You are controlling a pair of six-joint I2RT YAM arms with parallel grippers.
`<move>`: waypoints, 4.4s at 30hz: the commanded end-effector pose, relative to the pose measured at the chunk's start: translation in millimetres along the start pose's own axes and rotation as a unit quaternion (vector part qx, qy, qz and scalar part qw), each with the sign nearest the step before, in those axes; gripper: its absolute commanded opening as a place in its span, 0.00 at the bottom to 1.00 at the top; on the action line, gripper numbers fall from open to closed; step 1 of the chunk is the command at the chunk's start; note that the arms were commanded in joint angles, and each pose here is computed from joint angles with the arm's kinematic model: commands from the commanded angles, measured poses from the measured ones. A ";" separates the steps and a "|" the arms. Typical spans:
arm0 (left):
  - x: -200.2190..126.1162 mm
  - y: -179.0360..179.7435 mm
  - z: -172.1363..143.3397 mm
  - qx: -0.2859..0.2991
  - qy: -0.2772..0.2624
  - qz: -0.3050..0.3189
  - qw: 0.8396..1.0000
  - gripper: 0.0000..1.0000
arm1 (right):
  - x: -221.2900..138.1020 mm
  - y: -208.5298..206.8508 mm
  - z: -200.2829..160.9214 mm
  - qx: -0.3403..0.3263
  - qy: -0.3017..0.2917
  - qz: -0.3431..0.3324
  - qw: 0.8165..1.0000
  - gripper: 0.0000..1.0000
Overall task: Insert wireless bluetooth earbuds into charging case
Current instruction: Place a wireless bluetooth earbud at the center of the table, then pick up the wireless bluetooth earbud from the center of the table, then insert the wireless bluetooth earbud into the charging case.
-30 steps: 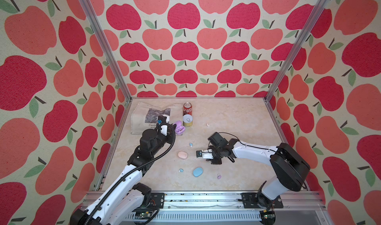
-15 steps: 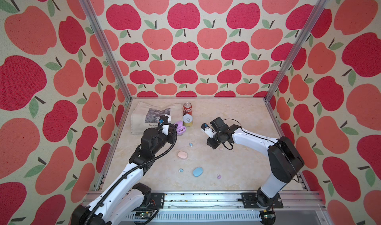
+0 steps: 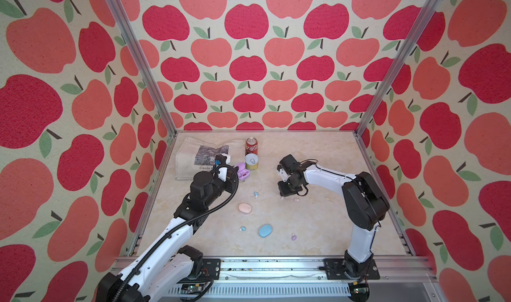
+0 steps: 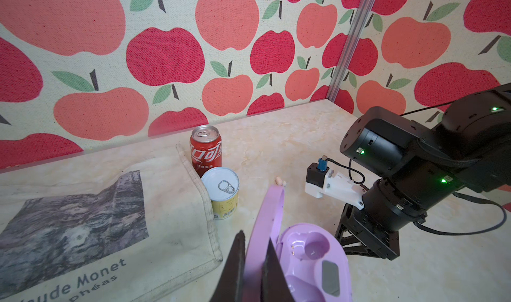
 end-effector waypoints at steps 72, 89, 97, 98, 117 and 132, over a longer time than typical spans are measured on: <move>71.1 -55.4 -20.7 0.190 -0.006 -0.177 0.966 0.00 | -98.9 8.7 10.5 0.063 -0.063 0.029 0.996 0.08; 109.3 -78.4 -10.1 0.198 -0.016 -0.231 0.953 0.00 | -144.9 43.4 2.3 0.008 -0.107 0.182 0.977 0.09; 108.1 -81.7 -2.9 0.186 -0.023 -0.251 0.949 0.00 | -142.2 47.7 6.9 0.008 -0.114 0.189 0.975 0.10; 108.2 -81.9 -2.3 0.185 -0.024 -0.252 0.949 0.00 | -141.9 47.5 7.3 0.007 -0.115 0.189 0.975 0.10; 108.6 -80.5 7.4 0.180 -0.036 -0.247 0.951 0.00 | -130.6 49.4 5.3 0.005 -0.103 0.181 0.978 0.13; 110.9 -79.8 4.7 0.173 -0.033 -0.243 0.954 0.00 | -137.5 54.2 5.2 -0.002 -0.114 0.203 0.973 0.22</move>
Point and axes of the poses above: each gripper's point midway between its finger pads, its own x axis out along the fingers, its own y axis along the line the jaws close on, z = x × y, the point moved 8 cm from there along -x, back along the fingers, and after that the axes turned 14 degrees about x, right-handed, at the moved point
